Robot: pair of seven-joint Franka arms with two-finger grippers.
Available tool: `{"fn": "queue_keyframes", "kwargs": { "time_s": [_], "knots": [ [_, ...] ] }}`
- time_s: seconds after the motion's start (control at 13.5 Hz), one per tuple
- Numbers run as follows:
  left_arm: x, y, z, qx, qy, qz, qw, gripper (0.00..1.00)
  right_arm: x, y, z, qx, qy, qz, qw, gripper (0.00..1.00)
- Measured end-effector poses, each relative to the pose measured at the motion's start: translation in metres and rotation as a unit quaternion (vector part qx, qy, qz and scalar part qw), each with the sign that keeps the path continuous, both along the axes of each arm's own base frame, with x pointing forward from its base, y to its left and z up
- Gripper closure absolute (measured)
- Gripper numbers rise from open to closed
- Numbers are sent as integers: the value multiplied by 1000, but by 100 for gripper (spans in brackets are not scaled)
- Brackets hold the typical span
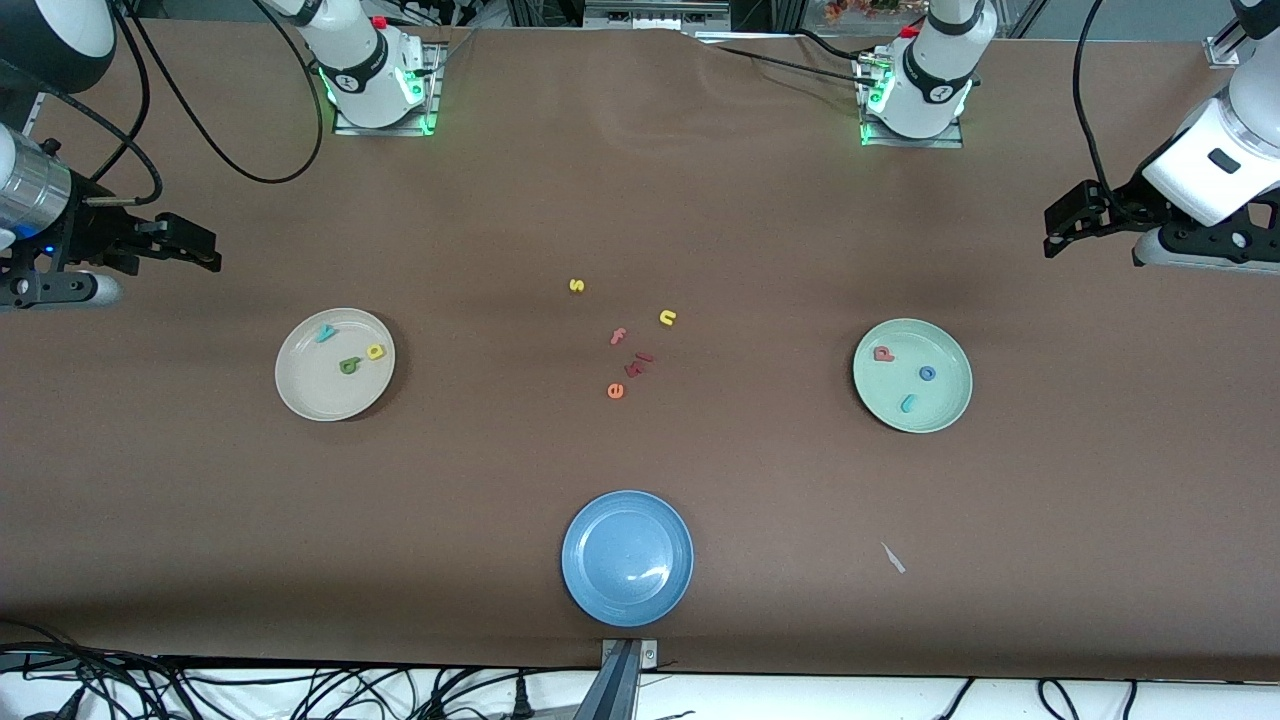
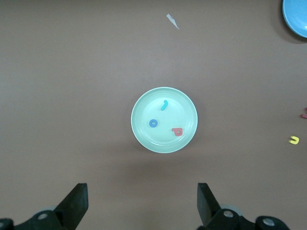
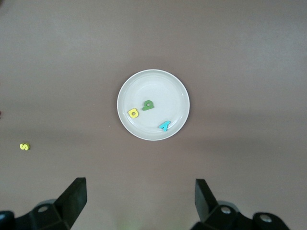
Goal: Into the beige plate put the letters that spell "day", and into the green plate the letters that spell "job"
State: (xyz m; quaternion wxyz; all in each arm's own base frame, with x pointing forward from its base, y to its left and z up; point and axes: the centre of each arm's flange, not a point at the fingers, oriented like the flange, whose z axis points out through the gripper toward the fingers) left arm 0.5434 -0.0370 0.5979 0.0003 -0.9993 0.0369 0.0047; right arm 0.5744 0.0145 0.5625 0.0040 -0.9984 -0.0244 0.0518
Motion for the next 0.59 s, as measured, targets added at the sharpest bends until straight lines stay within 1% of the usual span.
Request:
{"fn": "queue_keyframes", "kwargs": {
  "time_s": [0.22,0.59],
  "knots": [
    [4,3,-1,0,7,4,1000,0,0,0,0,0,0,0,1000,0],
    [6,1,-2,0,10,3,1000,0,0,0,0,0,0,0,1000,0]
  ]
}}
